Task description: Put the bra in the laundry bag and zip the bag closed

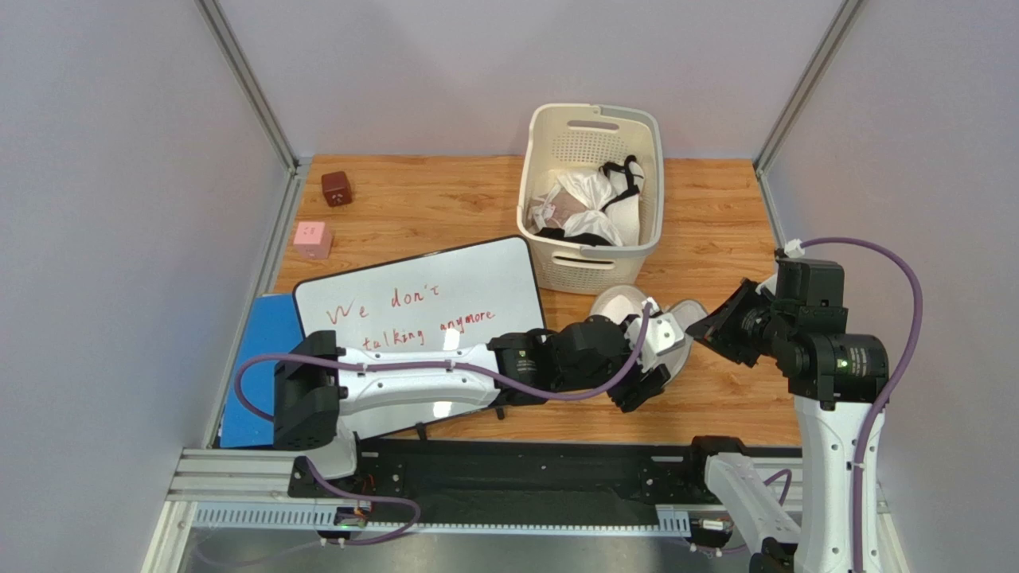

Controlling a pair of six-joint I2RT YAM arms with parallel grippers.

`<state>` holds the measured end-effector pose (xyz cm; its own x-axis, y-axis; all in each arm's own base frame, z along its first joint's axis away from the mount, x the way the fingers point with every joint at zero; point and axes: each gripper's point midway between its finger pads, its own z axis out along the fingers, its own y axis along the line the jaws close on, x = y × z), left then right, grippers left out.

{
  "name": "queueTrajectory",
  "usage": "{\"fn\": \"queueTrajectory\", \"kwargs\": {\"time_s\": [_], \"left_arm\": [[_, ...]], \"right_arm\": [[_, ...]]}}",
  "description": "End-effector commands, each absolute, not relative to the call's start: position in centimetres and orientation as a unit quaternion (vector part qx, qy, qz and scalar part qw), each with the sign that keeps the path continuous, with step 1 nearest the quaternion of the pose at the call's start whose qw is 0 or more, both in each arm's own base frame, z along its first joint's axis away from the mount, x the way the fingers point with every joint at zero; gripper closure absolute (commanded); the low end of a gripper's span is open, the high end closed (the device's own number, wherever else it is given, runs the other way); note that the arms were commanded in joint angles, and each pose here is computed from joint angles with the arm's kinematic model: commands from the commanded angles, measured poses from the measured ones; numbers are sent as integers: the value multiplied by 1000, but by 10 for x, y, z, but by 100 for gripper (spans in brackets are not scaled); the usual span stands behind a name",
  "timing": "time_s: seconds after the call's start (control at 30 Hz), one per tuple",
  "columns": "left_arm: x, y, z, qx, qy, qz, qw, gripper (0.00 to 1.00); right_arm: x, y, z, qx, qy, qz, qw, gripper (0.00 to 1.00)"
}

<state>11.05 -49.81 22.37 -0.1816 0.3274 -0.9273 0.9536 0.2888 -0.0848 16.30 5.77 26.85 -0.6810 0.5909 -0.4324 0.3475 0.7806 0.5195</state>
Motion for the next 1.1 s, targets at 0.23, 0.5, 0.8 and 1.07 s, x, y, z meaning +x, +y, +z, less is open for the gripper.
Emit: {"fn": "queueTrajectory", "kwargs": {"time_s": [0.23,0.5,0.8,1.07], "left_arm": [[121,-512,234,478,672,-340,452,37],[141,-446,267,401,689,-354,490,39],[226,-398,181,245,880,-171,370,40],[259,-423,142,204,903,-95,366,40]], "right_arm": [[141,64,262,270,905,207,257,100],[139,59,261,270,906,193,263,100],[135,58,262,268,906,189,269,100],[133,59,265,265,904,193,273,100]]}}
